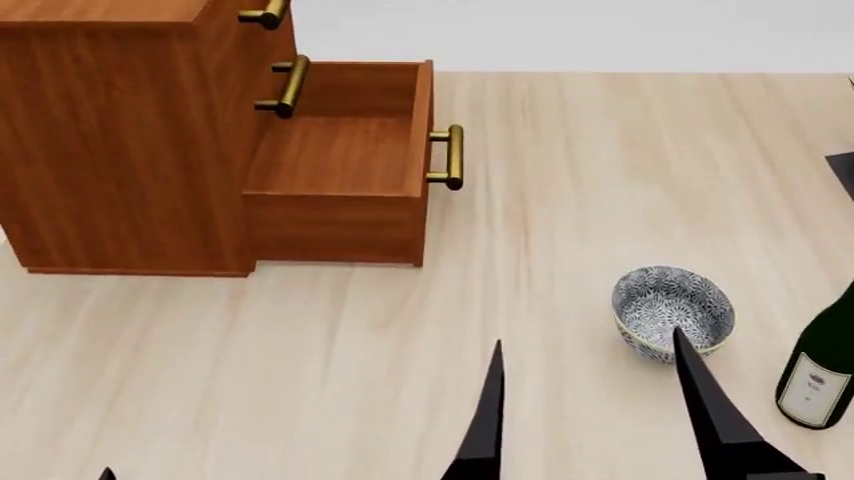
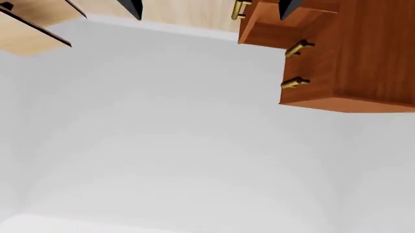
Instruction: Put the wine bottle in the bottom drawer of the cabinet.
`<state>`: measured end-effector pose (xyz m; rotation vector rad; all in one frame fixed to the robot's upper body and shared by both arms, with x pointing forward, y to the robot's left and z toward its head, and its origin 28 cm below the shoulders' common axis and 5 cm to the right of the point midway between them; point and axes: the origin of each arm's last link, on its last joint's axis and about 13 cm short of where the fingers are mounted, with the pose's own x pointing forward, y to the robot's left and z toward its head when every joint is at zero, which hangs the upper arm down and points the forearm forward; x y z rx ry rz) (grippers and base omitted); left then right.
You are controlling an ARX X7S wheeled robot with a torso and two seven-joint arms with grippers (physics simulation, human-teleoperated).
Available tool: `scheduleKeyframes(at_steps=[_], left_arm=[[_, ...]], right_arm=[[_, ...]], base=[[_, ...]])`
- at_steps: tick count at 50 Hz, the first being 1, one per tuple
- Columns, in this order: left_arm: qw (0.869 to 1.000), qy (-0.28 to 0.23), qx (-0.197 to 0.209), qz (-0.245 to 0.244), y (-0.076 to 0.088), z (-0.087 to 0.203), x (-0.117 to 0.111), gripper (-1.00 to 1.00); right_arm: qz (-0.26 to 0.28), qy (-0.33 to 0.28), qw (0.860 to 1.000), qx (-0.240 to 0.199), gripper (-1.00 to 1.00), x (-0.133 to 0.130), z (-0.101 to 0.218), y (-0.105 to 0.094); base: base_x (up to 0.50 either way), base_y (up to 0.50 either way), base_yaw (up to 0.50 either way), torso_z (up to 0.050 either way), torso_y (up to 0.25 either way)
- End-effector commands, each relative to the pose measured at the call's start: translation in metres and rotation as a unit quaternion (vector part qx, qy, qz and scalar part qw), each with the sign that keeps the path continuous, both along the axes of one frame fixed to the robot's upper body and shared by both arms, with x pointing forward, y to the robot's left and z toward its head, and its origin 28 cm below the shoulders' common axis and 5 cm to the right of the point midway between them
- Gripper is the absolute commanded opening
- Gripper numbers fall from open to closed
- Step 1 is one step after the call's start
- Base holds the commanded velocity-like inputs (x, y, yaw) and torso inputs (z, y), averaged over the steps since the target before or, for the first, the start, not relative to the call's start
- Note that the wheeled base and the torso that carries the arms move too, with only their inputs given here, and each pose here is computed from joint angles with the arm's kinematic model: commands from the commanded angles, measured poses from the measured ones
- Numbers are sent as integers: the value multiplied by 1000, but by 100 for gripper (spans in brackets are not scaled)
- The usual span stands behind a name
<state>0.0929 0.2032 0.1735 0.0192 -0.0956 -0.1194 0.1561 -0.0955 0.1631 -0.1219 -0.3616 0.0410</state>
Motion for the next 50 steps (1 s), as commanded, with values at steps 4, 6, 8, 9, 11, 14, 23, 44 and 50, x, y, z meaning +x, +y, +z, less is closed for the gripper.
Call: scheduleKeyframes(at_steps=[4, 6, 8, 9, 11, 14, 23, 44, 50], left_arm=[[1000, 4, -8, 11, 5, 5, -3, 100], [1000, 2, -7, 14, 6, 4, -3, 100], [1000, 1, -8, 18, 6, 5, -3, 100], [1000, 0, -6, 23, 6, 4, -2, 100], [1000, -1, -11, 26, 6, 6, -1, 100], [1000, -1, -14, 24, 6, 6, -2, 100], [1000, 1, -18, 17, 4, 4, -3, 100], [1000, 2, -20, 8, 2, 4, -3, 100], [1000, -2, -22, 6, 2, 5, -3, 100]], right_arm=[[7, -15, 1000, 4, 100, -3, 4, 1], [8, -14, 1000, 4, 100, -3, 4, 2], [14, -26, 1000, 3, 100, -4, 4, 2], [13, -23, 1000, 6, 100, -4, 4, 2], [11, -22, 1000, 5, 100, -3, 3, 2], [11, -21, 1000, 4, 100, -4, 3, 2], [13, -17, 1000, 4, 100, -3, 3, 2], [1, -22, 1000, 10, 100, -2, 4, 1], [3, -21, 1000, 10, 100, -2, 3, 1]], base=[[214, 0, 0, 0, 0], [207, 0, 0, 0, 0], [170, 0, 0, 0, 0], [168, 0, 0, 0, 0], [168, 0, 0, 0, 0], [168, 0, 0, 0, 0], [133, 0, 0, 0, 0], [18, 0, 0, 0, 0], [0, 0, 0, 0, 0]])
